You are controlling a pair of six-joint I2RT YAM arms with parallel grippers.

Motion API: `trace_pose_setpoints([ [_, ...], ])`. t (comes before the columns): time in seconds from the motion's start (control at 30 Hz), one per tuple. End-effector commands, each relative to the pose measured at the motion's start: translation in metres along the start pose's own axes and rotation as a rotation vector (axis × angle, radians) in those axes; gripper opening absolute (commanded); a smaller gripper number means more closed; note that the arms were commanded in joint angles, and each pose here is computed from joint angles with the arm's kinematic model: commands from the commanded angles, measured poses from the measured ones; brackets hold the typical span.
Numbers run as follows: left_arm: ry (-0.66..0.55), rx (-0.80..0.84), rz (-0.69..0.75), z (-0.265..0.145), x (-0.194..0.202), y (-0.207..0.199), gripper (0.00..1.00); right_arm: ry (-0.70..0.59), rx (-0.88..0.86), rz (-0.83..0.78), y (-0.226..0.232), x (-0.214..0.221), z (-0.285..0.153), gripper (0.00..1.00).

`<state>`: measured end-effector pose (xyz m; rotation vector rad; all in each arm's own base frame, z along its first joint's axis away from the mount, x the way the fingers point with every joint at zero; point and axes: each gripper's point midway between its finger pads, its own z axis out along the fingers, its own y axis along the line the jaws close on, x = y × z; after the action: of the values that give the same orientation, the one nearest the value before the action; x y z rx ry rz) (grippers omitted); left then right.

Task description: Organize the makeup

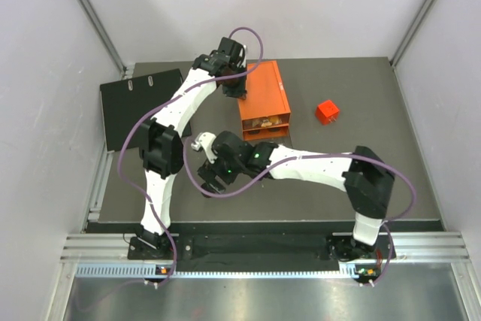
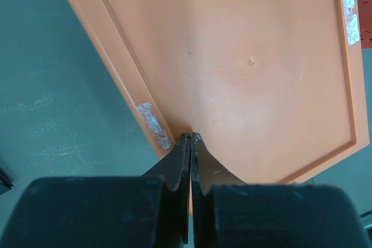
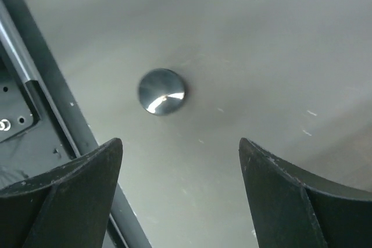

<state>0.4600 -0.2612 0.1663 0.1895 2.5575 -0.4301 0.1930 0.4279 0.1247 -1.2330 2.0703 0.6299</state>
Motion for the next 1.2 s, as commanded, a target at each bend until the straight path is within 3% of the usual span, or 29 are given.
trace_pose_setpoints([
  [0.0, 0.499, -0.221, -0.004, 0.030, 0.130, 0.061, 0.00, 0.047, -0.118, -0.024, 0.025, -0.007, 0.015, 0.81],
  [0.73, 0.511, -0.223, -0.004, 0.033, 0.134, 0.063, 0.00, 0.292, -0.222, -0.014, 0.047, 0.027, 0.080, 0.84],
  [1.03, 0.504, -0.220, -0.010, 0.033, 0.132, 0.064, 0.00, 0.355, -0.145, 0.004, 0.037, 0.045, 0.089, 0.81],
  [1.17, 0.506, -0.223, -0.011, 0.031, 0.132, 0.065, 0.00, 0.360, -0.115, 0.026, 0.036, 0.050, 0.095, 0.73],
])
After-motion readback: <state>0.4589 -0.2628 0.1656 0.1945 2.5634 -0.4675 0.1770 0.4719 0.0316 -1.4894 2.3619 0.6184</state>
